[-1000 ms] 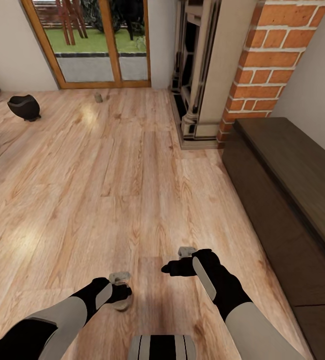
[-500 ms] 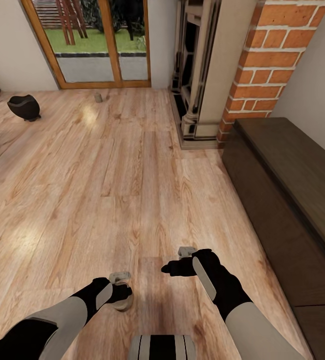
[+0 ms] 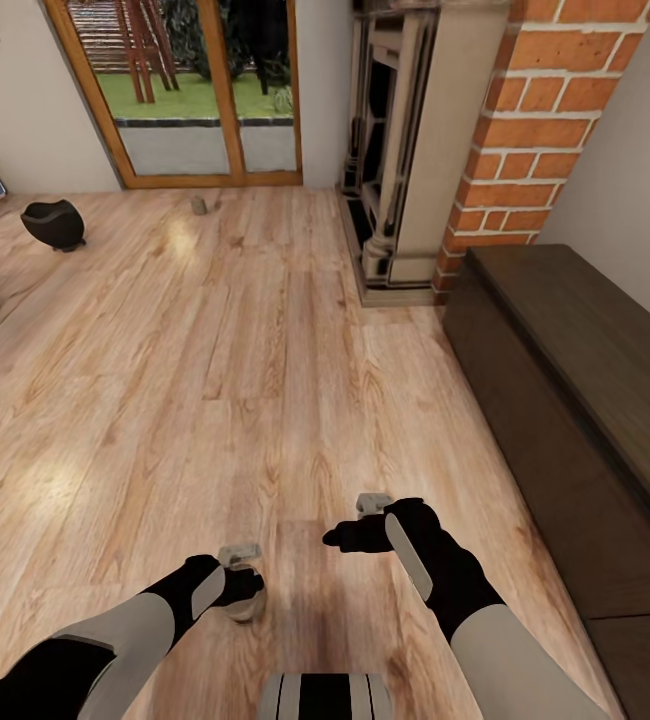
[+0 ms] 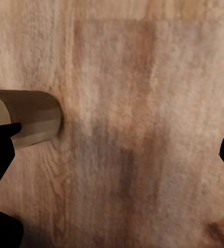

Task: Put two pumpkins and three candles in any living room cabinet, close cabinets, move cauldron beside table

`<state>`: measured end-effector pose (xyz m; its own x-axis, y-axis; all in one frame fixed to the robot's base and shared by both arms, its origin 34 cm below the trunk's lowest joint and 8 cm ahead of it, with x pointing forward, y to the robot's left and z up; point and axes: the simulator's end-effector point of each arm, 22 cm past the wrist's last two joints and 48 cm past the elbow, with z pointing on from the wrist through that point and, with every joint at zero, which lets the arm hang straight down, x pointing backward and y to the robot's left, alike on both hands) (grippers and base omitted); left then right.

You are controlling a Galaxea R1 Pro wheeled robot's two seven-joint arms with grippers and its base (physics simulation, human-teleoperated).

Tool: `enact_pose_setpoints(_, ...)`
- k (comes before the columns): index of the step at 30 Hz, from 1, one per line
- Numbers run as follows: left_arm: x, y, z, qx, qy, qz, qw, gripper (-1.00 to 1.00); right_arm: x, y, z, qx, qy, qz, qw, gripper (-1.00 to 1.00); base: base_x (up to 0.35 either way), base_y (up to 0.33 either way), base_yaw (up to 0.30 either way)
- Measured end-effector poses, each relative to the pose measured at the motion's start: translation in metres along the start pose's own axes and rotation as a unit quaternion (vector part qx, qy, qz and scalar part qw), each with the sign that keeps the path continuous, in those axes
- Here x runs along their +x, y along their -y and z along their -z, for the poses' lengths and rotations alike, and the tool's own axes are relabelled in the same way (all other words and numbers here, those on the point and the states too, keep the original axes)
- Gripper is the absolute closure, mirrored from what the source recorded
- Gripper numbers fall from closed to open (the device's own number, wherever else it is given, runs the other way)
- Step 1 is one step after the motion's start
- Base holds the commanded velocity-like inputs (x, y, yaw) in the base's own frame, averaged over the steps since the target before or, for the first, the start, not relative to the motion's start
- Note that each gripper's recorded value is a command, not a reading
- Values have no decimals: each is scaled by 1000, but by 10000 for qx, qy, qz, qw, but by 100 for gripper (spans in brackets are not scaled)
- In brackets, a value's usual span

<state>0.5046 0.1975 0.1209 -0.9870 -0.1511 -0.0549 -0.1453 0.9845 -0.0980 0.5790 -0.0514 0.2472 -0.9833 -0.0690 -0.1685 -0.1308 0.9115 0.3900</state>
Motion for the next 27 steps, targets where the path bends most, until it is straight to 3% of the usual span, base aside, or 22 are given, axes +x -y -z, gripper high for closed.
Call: enact_pose_setpoints(27,-47,10,54,92,608,-13,9981,100,-38,-21,55,43,562,238,9981,-100,0,0,0)
